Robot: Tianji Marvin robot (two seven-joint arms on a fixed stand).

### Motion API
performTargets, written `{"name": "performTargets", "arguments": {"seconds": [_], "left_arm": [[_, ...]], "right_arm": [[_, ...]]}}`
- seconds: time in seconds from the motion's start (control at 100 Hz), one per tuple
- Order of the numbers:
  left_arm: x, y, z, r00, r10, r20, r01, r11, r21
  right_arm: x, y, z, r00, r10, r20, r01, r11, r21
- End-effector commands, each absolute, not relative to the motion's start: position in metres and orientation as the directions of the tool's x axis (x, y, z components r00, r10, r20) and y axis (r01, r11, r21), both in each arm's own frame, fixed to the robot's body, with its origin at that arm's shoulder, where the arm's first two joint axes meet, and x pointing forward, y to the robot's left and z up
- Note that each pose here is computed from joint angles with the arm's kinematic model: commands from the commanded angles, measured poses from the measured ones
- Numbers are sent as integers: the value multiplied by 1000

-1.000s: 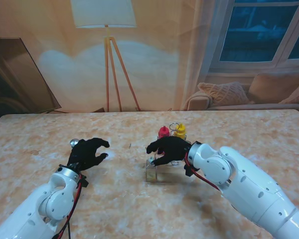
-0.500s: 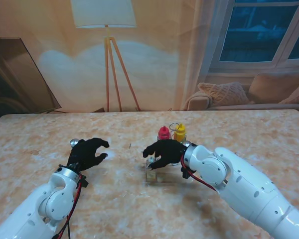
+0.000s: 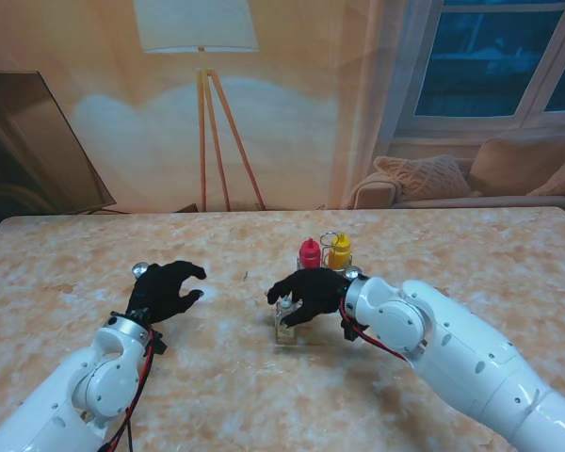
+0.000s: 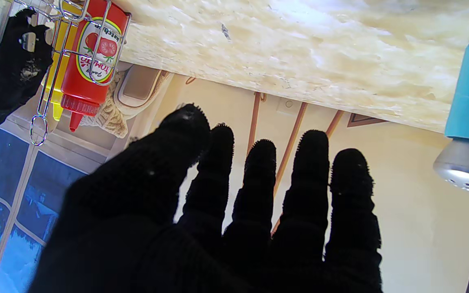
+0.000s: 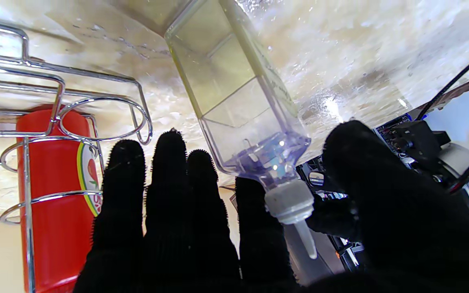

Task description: Place the seasoning bottles into the rack

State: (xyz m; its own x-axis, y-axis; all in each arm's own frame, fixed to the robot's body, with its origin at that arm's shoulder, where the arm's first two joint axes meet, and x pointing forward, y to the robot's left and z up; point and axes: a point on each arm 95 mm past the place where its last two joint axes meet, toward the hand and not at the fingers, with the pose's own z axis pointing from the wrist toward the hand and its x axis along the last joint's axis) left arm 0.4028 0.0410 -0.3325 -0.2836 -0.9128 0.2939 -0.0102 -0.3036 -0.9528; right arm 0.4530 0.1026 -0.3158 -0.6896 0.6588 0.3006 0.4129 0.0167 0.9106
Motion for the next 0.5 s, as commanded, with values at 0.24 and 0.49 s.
{"name": "performTargets", "arguments": {"seconds": [0.24, 0.49], "left_arm": [[402, 40, -334, -285, -911, 297, -24, -303, -953], [402, 40, -334, -284, -911, 297, -22, -303, -953]], "right_arm": [[452, 107, -321, -706, 650, 281, 406, 46, 913], [454, 109, -324, -715, 645, 270, 396, 55, 917]]}}
